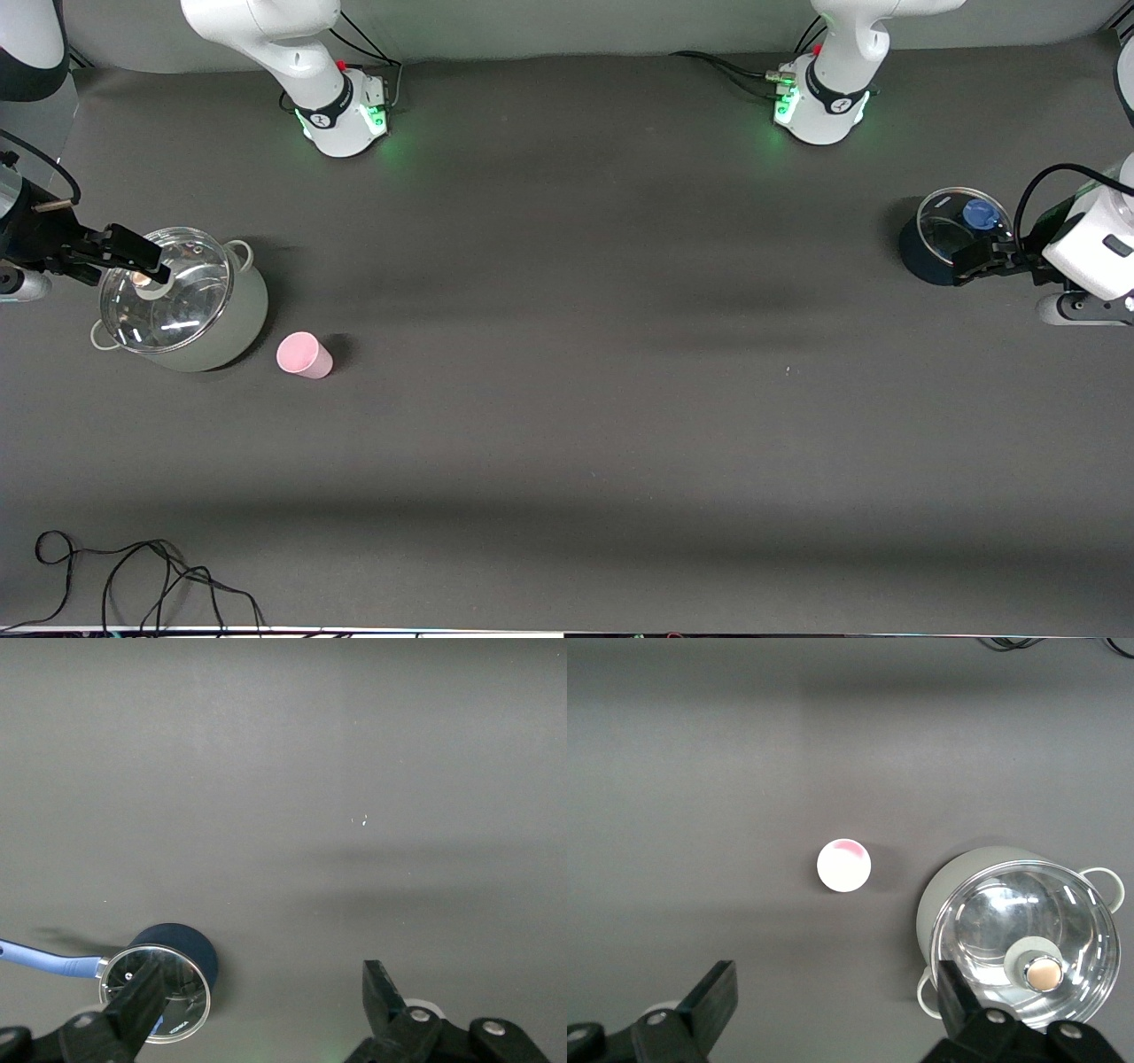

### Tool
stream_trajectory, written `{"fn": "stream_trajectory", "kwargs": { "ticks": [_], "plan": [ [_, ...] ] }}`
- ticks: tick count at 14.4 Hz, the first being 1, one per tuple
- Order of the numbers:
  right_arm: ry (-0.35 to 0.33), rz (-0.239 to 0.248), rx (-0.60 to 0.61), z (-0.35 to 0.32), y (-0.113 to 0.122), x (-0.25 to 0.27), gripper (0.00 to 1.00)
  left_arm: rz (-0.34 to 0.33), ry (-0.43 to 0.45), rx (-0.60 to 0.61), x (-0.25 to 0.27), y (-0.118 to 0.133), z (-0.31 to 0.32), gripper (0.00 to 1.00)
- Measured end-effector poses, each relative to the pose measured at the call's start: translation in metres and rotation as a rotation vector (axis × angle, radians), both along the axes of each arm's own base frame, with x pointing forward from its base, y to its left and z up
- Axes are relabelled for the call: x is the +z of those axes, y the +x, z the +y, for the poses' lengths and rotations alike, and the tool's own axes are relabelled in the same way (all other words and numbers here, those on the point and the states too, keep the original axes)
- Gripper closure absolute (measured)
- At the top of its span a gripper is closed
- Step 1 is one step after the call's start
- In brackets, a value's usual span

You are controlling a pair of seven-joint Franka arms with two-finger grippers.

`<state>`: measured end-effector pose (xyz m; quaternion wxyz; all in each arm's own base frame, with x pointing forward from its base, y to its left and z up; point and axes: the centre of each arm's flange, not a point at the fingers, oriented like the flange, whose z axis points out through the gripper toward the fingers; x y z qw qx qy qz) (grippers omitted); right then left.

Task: Transfer pink cup from left to right arm

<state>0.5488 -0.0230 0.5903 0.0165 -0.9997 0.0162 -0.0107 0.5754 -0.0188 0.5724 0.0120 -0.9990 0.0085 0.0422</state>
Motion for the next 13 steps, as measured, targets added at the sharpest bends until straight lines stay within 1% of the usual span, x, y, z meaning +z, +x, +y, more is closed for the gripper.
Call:
{"fn": "stream_trajectory", "kwargs": {
  "ticks": [3, 6, 10, 13],
  "plan": [
    [0.001, 0.002, -0.044, 0.0009, 0.0000, 0.0000, 0.00, 0.000, 0.000, 0.000, 0.0000, 0.0000, 0.0000, 0.00],
    [0.001, 0.007, -0.048, 0.0081, -0.0003, -0.0004, 0.00, 0.000, 0.000, 0.000, 0.0000, 0.0000, 0.0000, 0.00],
    [0.002, 0.068, -0.045, 0.0098, -0.0069, -0.0057, 0.00, 0.000, 0.000, 0.000, 0.0000, 0.0000, 0.0000, 0.00],
    [0.002, 0.072, -0.045, 0.0098, -0.0073, -0.0060, 0.00, 0.000, 0.000, 0.000, 0.0000, 0.0000, 0.0000, 0.00]
  ]
}}
